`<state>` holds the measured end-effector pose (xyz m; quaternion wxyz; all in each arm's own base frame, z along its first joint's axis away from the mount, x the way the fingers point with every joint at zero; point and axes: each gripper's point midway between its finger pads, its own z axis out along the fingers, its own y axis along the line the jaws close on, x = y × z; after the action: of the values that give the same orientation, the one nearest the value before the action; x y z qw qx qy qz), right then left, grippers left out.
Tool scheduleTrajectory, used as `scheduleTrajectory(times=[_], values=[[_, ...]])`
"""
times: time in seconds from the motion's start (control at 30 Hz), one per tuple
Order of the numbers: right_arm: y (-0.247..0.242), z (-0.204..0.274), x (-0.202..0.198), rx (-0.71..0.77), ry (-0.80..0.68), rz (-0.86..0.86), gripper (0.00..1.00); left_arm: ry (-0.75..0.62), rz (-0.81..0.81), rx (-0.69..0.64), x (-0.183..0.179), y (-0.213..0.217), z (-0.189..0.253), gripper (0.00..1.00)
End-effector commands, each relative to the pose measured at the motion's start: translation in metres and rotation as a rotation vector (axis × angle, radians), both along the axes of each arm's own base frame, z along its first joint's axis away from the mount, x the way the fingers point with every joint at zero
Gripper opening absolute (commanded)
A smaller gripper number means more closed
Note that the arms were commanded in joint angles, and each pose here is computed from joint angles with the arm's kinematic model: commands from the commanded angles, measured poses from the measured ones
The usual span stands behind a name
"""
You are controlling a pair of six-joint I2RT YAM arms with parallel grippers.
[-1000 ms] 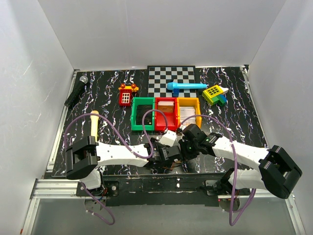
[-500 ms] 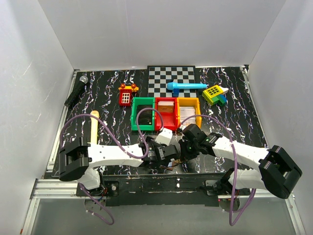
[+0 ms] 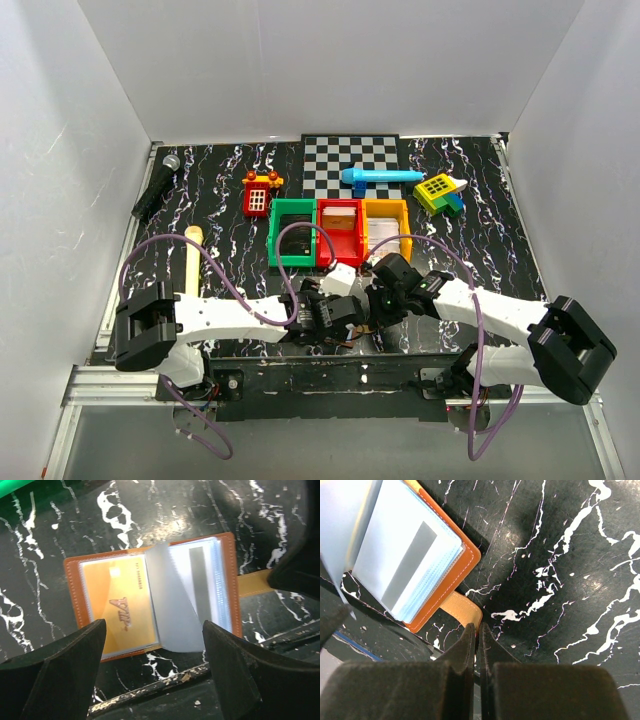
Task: Take the credit cards out of the card holder
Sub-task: Remove the credit card from the card holder.
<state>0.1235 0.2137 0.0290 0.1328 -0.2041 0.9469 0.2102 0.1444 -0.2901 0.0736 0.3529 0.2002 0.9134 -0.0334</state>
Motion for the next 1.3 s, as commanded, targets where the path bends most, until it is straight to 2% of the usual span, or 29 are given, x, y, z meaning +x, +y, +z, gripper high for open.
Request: scheduleTrajectory(times=[0.0,0.2,0.3,0.5,0.73,0.87,1.2,1.27], values=[[0.010,0.011,0.006,0.034,-0.019,0.013,0.01,0.010,-0.098,-0.097,-0.004,-0.030,0.008,0.78],[0.009,0.009,0.005,0.032,-0.019,0.012,0.01,0.067,-0.231,-0.152,-0.017,-0.058,0.004,0.77],[0.009,0.010,0.005,0.033,-0.019,0.011,0.01,0.087,-0.248,-0.157,-0.020,-0.065,0.001,0.76],[0.005,0.009,0.003,0.029,-0.023,0.006,0.01,0.018,-0.148,-0.255,-0.008,-0.044,0.027,0.77],[0.002,0.008,0.003,0.015,-0.028,-0.008,0.01,0.083,0.022,-0.371,0.012,0.005,0.019,0.76],[-0.003,0.007,0.004,-0.004,-0.036,-0.009,0.01,0.099,0.035,-0.459,0.019,0.016,0.020,0.75],[-0.013,0.016,0.018,-0.035,-0.058,-0.035,0.02,0.191,0.060,-0.404,0.015,0.020,-0.015,0.71],[-0.015,0.020,0.019,-0.037,-0.062,-0.042,0.11,0.199,0.080,-0.382,0.015,0.024,-0.023,0.69]])
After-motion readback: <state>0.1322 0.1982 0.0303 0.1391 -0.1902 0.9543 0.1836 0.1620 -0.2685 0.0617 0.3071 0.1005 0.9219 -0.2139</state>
